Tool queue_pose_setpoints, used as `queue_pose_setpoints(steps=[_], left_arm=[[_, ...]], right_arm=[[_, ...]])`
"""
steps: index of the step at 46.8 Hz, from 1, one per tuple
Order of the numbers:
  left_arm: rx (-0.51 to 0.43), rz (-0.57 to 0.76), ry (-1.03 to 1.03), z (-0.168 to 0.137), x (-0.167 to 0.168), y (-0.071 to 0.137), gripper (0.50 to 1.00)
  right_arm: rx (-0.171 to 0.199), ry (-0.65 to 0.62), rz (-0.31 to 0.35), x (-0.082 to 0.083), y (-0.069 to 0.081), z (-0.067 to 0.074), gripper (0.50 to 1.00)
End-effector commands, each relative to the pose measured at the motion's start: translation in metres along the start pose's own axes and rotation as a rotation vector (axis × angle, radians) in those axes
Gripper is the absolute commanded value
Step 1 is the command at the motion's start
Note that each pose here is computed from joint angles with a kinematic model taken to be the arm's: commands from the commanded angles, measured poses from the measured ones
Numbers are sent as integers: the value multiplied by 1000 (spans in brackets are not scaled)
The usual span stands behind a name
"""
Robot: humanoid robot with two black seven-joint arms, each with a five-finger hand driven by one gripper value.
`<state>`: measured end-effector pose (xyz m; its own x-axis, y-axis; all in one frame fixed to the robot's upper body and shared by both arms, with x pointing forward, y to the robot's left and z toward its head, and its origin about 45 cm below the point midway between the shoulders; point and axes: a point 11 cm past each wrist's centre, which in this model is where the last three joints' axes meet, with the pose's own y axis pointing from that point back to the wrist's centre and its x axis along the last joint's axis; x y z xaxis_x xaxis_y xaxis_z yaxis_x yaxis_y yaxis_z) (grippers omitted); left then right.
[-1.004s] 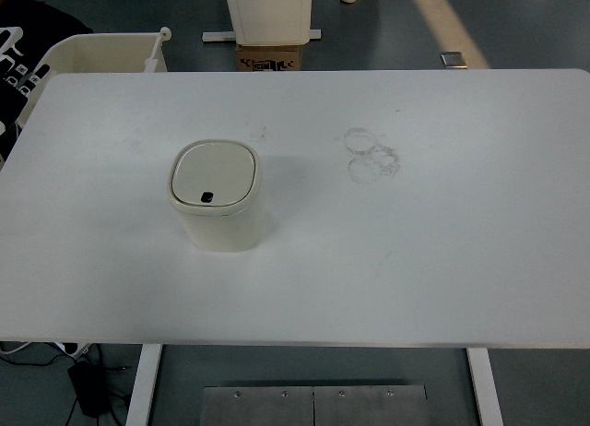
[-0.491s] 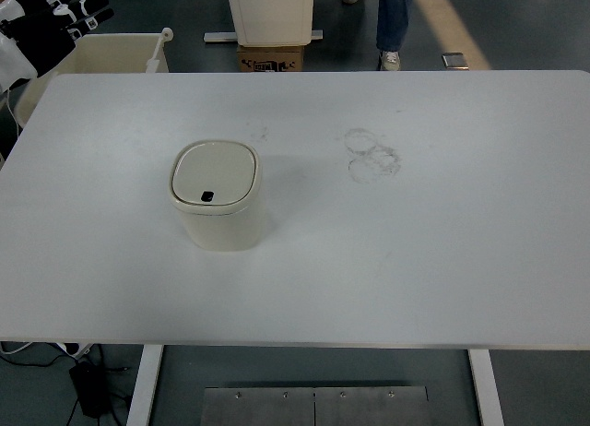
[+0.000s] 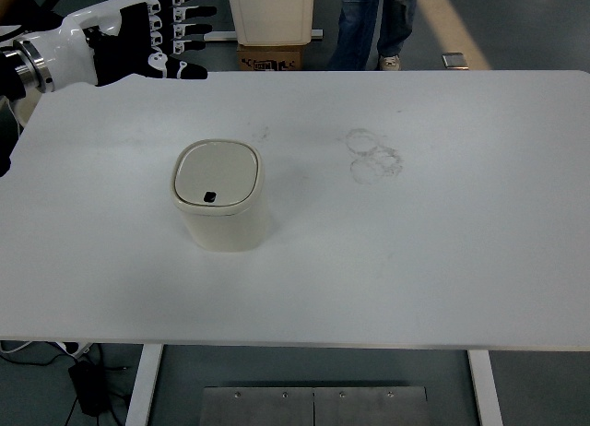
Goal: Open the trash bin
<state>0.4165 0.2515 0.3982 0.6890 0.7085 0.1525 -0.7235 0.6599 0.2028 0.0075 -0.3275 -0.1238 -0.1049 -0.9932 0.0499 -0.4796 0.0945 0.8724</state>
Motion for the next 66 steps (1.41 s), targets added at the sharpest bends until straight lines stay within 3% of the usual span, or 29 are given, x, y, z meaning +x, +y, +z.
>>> queue_pose_setpoints(steps=[1, 18, 39, 66], left_arm=[[55, -35, -74, -5, -5, -1, 1000], [259, -184, -290, -53, -20, 6, 1000], [282, -323, -347, -47, -41, 16, 1000], [348, -340, -321, -68, -40, 25, 1000]], right_arm=[[1, 1, 2, 0, 0, 0, 991], [1, 0, 0, 0, 0, 0, 991], [4, 0, 1, 0, -1, -2, 991], [4, 0, 1, 0, -1, -2, 991]])
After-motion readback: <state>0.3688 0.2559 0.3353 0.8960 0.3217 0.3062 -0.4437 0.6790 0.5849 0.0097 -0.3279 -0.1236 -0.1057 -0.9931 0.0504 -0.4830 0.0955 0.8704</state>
